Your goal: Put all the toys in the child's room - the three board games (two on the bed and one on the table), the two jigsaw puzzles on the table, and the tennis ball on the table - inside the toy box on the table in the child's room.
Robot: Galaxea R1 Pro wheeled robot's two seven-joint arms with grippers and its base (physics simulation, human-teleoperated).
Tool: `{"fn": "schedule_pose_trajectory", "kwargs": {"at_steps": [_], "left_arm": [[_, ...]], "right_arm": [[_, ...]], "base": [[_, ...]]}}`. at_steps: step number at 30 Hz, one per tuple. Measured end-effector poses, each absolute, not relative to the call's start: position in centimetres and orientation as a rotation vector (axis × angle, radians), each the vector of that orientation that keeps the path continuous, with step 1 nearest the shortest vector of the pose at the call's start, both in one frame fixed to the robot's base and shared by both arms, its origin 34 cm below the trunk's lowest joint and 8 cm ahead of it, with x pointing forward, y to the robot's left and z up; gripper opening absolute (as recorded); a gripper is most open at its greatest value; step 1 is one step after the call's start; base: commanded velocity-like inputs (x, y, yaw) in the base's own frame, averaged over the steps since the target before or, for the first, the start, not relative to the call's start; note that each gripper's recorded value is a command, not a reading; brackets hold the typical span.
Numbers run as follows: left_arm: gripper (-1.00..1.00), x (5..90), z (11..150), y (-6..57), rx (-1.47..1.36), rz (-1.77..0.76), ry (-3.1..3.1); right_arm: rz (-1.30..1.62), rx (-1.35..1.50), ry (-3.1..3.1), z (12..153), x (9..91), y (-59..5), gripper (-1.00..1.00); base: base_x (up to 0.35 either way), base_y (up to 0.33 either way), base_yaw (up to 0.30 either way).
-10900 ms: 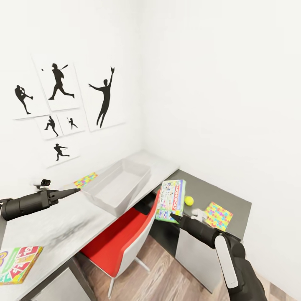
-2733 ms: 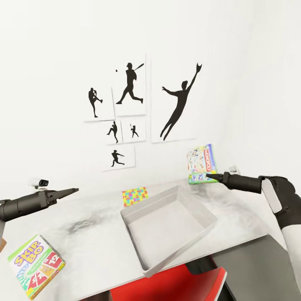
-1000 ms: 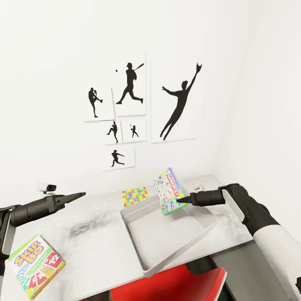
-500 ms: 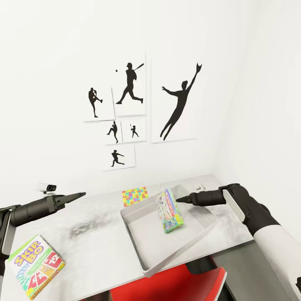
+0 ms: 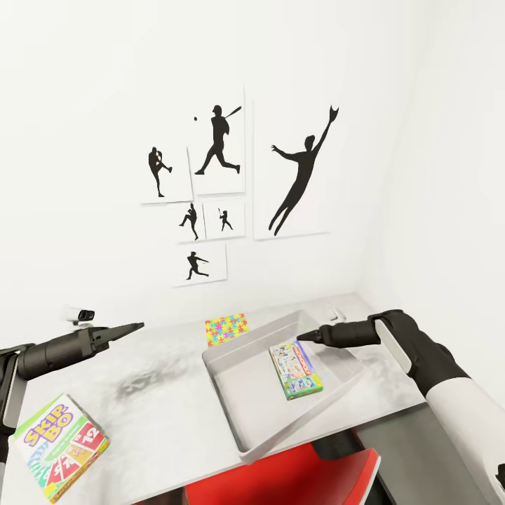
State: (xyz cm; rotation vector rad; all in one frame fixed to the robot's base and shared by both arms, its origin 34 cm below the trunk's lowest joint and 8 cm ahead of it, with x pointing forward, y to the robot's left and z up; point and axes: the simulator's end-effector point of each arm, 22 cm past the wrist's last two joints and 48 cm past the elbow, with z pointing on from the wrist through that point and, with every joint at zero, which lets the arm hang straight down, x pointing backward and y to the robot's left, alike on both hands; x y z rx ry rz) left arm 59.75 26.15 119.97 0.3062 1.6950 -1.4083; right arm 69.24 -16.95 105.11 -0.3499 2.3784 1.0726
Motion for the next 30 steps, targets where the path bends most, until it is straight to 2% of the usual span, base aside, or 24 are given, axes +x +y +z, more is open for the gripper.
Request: {"fn": "schedule_pose_trajectory", "kwargs": {"at_steps": [30], "left_arm": [[1.0,59.5,120.55,26.19,0.314,-1.403,1.684]], "right_arm": [[1.078,-0.368,2.362,105.73,68.97,-16.09,1.0]], "base": [[0.0,0.0,0.0]]}}
